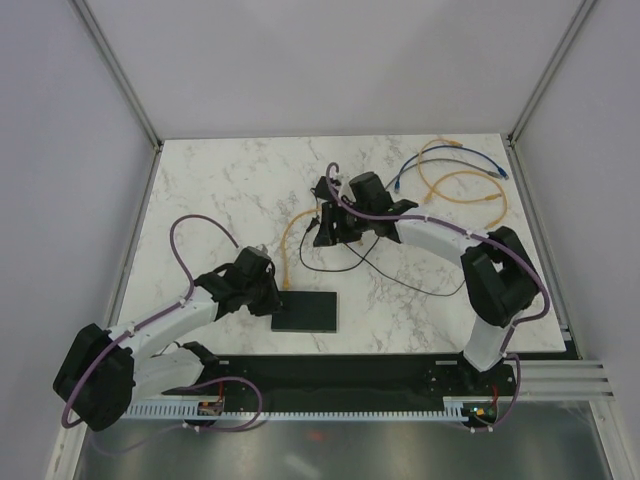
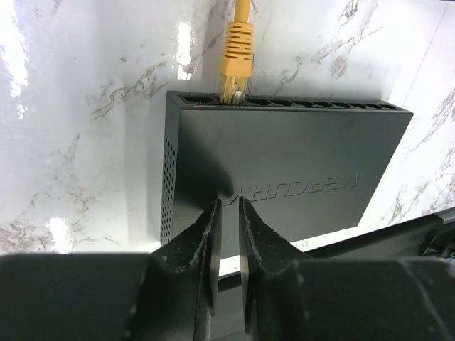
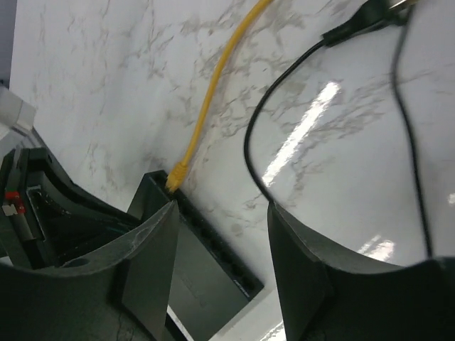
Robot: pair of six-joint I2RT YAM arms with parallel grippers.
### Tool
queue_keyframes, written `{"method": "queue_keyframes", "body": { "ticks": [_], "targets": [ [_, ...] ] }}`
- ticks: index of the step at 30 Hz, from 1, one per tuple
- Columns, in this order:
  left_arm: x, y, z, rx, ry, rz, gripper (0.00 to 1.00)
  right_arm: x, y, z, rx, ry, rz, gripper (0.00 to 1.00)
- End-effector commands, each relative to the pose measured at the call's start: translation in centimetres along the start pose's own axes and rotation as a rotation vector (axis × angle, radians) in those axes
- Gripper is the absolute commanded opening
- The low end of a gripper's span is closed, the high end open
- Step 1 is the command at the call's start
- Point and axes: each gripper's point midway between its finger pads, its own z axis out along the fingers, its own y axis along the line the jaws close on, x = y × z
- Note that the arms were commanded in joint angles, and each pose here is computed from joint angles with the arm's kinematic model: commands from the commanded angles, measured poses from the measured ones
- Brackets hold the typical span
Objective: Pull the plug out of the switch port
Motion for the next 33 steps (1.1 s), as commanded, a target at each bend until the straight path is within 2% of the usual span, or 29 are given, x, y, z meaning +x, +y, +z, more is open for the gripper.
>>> {"method": "queue_keyframes", "body": {
  "ticks": [1, 6, 12, 21, 33],
  "targets": [
    [-0.3, 1.4, 0.4, -0.061, -0.027, -0.032, 0.23, 2.5, 4.1, 2.9, -0.154, 0.06, -0.039, 0.6],
    [0.6, 2.3, 0.8, -0.085, -0.007, -0.061, 0.23, 6.8, 6.5, 6.4, -0.247, 0.173, -0.008, 0.51],
    [1.1, 2.6, 0.8, -0.087, 0.004, -0.072, 0.23, 8.4, 6.8, 9.0, -0.272, 0.184, 0.023, 0.41],
    [1.2, 2.6, 0.8, -0.074, 0.003, -0.07, 0.24, 9.7, 7.5, 9.9, -0.367, 0.213, 0.092, 0.45],
    [1.4, 2.5, 1.0, -0.062, 0.009, -0.066, 0.24, 12.4, 7.3, 10.0, -0.372, 0.27, 0.095, 0.47]
  ]
}}
